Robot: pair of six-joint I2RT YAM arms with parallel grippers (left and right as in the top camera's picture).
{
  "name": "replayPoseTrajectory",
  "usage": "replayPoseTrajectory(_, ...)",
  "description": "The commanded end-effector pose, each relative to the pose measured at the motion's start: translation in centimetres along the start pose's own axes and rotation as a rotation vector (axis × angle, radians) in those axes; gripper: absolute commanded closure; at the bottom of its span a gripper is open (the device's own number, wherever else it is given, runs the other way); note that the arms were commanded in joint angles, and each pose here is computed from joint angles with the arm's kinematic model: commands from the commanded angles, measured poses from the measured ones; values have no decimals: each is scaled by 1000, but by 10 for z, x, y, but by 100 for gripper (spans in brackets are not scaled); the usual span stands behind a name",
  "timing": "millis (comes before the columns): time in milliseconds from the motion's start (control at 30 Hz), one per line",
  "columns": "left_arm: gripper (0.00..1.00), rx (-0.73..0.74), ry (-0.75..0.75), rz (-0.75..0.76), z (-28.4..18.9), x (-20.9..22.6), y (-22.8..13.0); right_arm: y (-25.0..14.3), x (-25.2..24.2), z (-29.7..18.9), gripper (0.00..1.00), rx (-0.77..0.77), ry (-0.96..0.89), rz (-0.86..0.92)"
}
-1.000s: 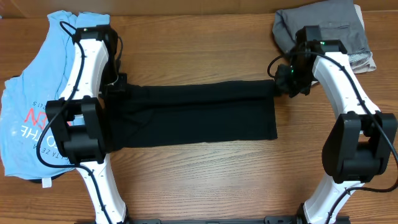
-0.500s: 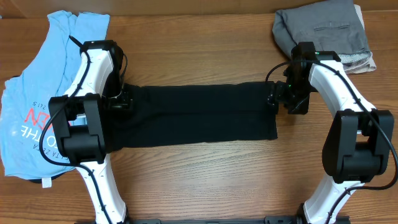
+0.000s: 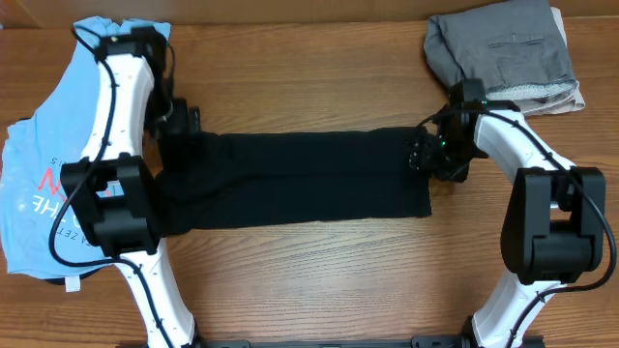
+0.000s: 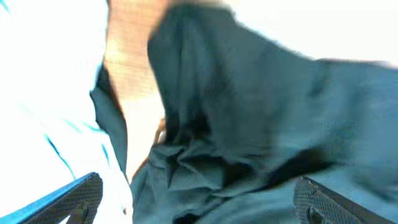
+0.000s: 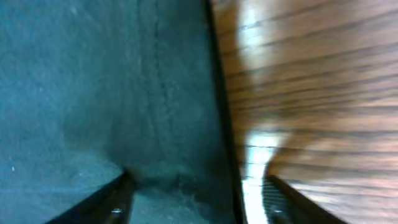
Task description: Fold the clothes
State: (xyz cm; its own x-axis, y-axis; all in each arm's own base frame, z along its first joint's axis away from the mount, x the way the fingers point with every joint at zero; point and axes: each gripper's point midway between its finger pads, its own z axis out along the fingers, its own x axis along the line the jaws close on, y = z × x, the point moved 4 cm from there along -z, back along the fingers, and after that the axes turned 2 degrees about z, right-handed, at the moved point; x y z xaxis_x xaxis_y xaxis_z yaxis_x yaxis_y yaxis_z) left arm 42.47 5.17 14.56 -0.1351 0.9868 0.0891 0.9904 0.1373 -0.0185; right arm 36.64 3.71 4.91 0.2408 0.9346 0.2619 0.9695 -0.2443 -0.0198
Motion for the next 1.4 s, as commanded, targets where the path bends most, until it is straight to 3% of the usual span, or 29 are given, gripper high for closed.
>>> replayPoseTrajectory(0, 0, -226, -120, -17, -77, -9, 12, -7, 4, 9, 40, 23, 42, 0)
replayPoseTrajectory(100, 0, -371, -159, -15, -127, -9, 10, -20, -1, 26, 61, 41, 66, 30)
replayPoseTrajectory(200, 0, -415, -156, -10, -144, -7, 3, -18, -10, 29, 96, 19, 31, 98)
replayPoseTrajectory(567, 0, -397, -79, 0, -142, 3, -1, 12, -80, -33, 96, -90, 44, 352)
replayPoseTrajectory(733, 0, -403, -71, 2, -143, 4, 0, 18, -98, -78, 96, -143, 88, 323)
replayPoseTrajectory(1000, 0, -406, -69, 14, -143, 4, 0, 19, -51, -94, 96, -105, 112, 192)
replayPoseTrajectory(1367, 0, -406, -71, 21, -142, 3, 1, -9, 44, -69, 96, -14, 111, -62)
